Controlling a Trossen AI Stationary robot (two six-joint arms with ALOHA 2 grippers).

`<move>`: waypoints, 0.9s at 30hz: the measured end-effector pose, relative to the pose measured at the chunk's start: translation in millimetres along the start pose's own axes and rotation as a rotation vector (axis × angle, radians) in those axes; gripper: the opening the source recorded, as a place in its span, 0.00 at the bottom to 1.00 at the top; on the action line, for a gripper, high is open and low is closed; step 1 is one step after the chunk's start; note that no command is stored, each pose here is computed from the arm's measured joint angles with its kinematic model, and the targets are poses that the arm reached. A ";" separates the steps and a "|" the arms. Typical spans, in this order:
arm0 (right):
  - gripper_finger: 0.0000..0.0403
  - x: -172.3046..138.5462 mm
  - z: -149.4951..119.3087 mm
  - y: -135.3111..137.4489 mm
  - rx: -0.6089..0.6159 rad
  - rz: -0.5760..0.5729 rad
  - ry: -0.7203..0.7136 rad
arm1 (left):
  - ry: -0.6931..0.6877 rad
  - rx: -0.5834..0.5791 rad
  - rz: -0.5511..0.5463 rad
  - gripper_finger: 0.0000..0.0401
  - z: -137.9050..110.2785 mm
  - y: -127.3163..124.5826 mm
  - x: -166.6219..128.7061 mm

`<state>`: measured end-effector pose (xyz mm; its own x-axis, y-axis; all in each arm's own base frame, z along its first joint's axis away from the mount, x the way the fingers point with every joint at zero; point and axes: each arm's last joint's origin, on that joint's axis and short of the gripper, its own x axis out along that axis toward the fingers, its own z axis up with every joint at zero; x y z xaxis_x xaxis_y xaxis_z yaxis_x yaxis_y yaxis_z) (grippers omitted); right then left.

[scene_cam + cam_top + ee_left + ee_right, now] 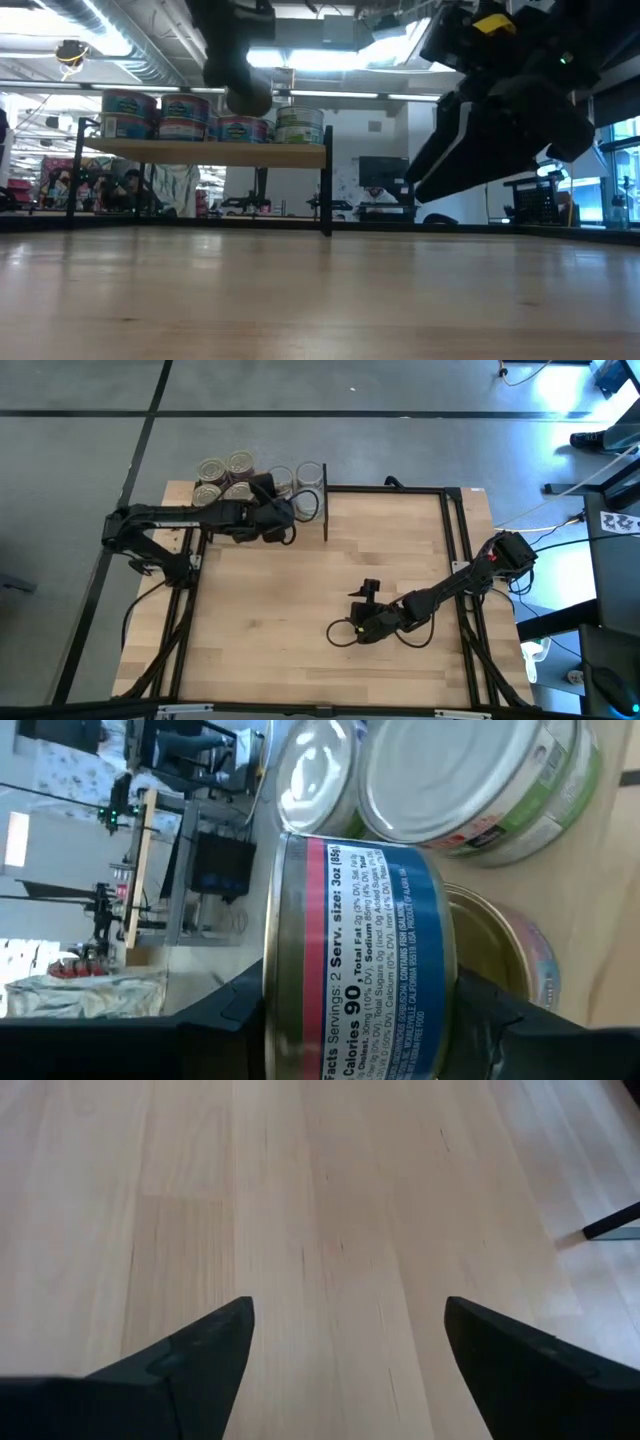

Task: Stack canned seafood by type on shelf
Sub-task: Stack the blue tuna can on top of the blue tuna can on the shelf

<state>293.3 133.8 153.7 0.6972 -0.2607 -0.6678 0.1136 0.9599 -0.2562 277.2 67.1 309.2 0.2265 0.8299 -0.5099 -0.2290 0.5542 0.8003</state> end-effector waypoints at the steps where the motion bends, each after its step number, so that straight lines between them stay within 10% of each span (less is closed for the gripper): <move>1: 0.81 0.0 0.0 0.0 0.000 0.000 0.000 | 0.010 0.005 0.000 0.45 0.5 -1.2 3.0; 27: 0.81 0.0 -0.3 -0.1 0.001 -0.001 0.003 | 0.068 0.044 -0.077 0.66 0.5 -13.1 18.2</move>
<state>293.1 133.6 153.4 0.6949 -0.2615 -0.6699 0.1143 0.9599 -0.2561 284.8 75.0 289.6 0.1772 0.7880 -0.5896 -0.1709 0.6146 0.7701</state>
